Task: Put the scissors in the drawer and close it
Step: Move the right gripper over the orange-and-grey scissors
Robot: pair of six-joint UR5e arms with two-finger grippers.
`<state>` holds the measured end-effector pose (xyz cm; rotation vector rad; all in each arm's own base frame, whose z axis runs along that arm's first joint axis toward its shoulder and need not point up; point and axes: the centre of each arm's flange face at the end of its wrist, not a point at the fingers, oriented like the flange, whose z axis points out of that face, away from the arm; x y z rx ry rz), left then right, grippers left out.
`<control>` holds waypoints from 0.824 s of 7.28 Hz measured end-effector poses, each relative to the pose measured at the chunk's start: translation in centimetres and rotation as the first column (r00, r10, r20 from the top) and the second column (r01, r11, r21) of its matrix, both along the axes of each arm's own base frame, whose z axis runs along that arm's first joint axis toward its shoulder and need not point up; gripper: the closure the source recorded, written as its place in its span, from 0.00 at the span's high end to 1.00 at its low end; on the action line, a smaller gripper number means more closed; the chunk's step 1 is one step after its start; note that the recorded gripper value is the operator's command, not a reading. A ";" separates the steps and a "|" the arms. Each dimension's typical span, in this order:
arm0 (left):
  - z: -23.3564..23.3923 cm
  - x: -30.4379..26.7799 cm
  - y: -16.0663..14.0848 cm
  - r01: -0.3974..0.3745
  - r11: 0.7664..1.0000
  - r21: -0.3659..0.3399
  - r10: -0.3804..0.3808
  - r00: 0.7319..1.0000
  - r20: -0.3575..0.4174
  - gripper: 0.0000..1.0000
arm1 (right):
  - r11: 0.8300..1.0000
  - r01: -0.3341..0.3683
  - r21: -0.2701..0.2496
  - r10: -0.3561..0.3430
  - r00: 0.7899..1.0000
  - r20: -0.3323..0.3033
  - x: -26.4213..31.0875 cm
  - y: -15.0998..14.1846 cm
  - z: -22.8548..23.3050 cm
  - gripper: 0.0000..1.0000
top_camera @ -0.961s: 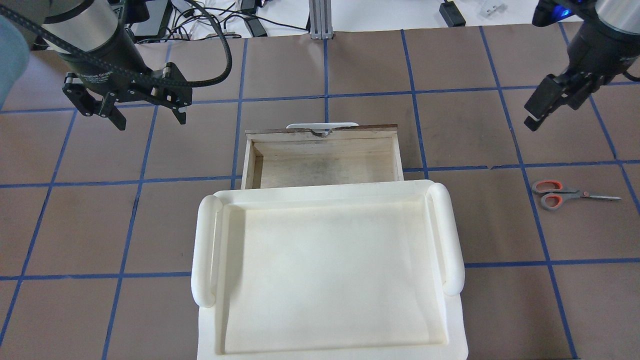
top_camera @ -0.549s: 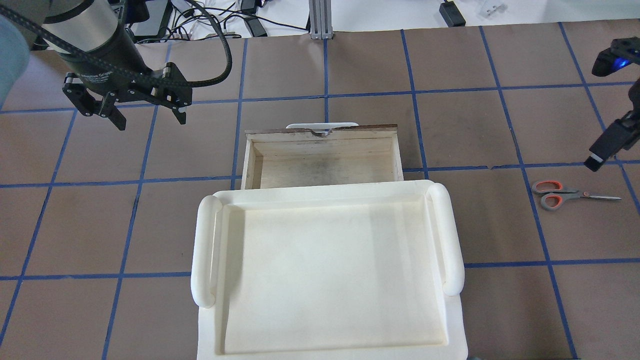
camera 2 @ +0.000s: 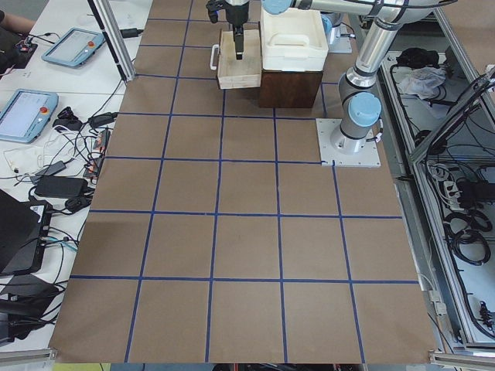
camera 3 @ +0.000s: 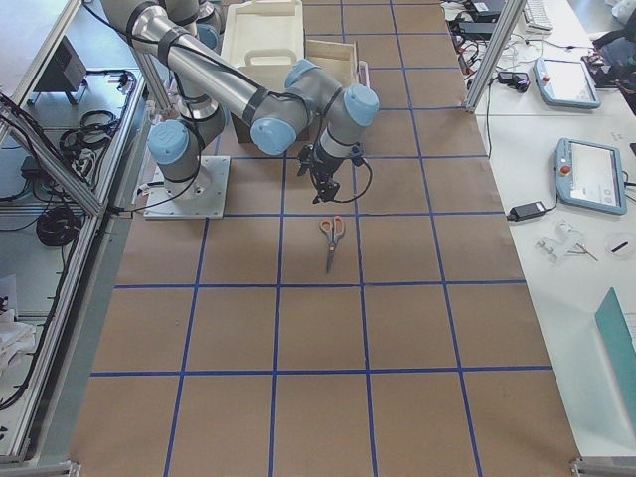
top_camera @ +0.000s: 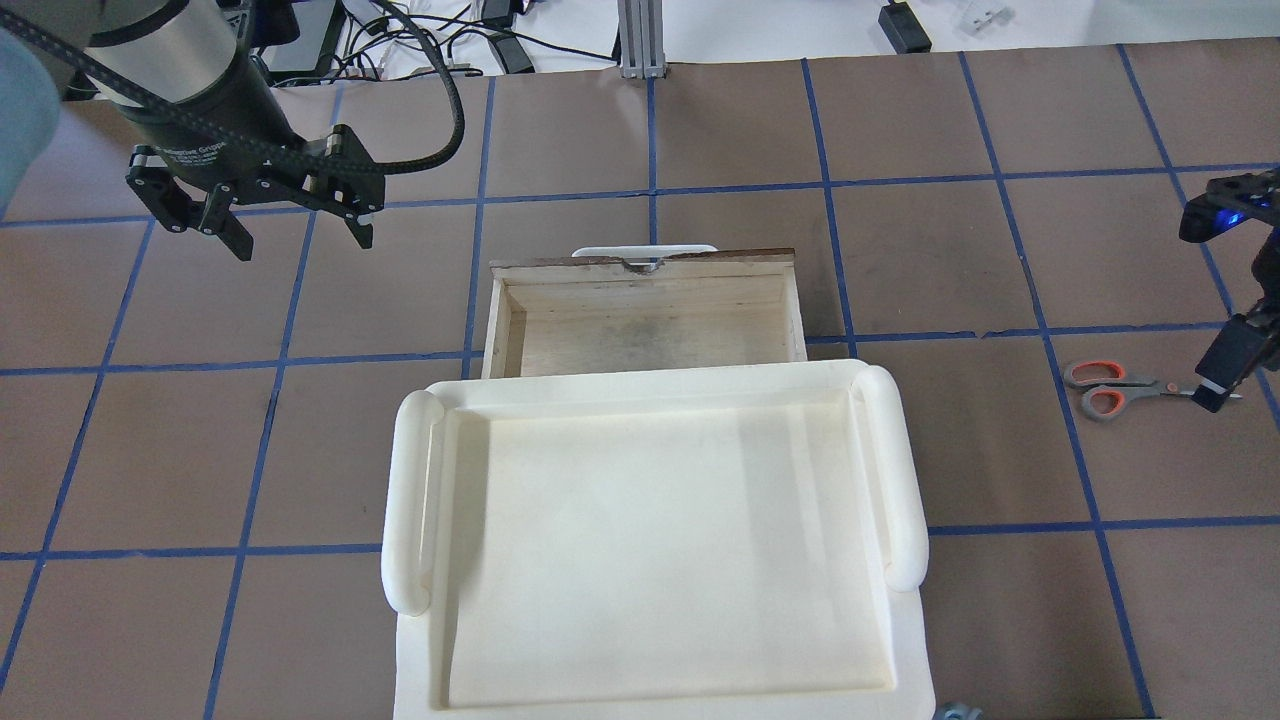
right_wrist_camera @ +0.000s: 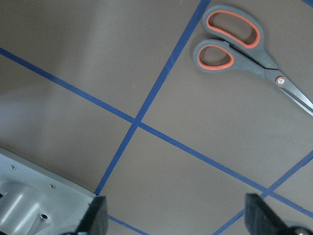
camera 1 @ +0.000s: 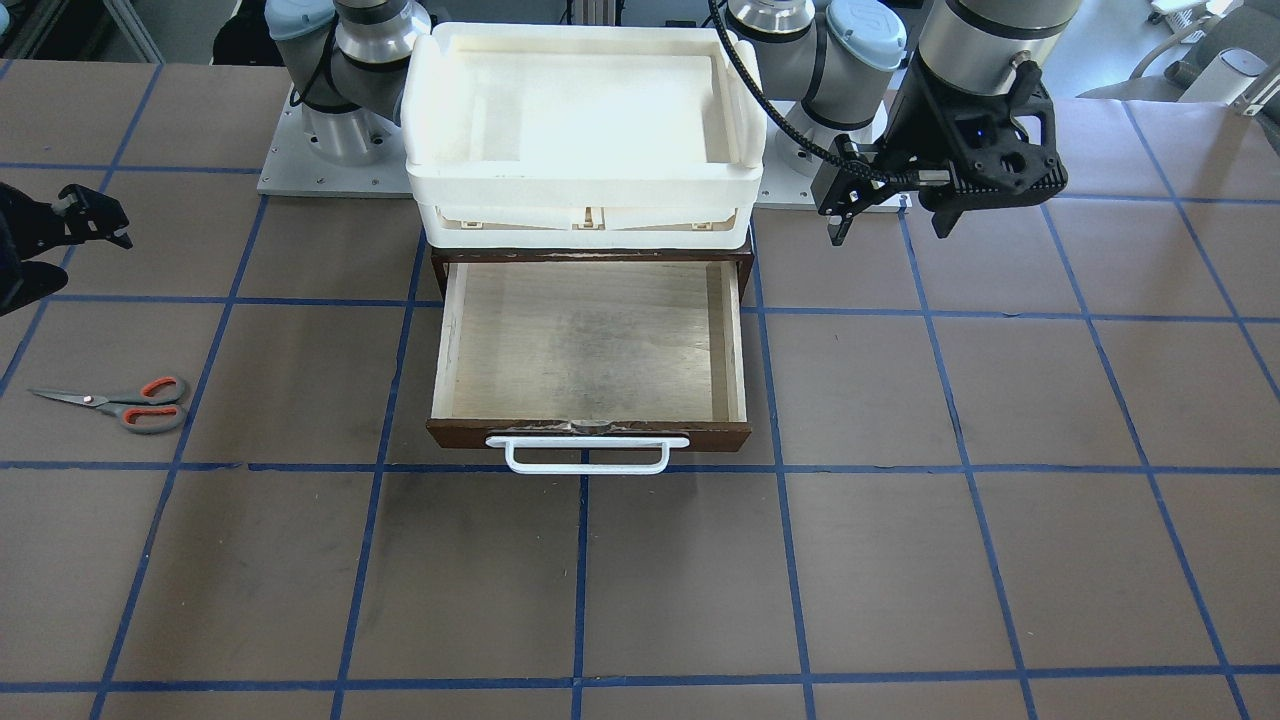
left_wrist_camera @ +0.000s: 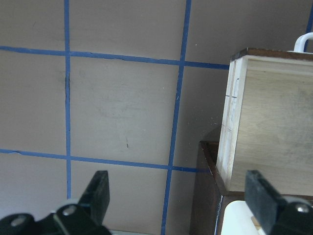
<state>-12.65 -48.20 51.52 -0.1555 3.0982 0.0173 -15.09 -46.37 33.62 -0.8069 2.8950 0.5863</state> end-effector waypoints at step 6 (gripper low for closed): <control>0.0 0.0 0.0 -0.001 1.000 0.000 0.001 1.000 -0.001 1.00 | 0.869 -0.435 -0.236 0.450 0.893 0.012 -6.4 -1.1 -8.0 1.00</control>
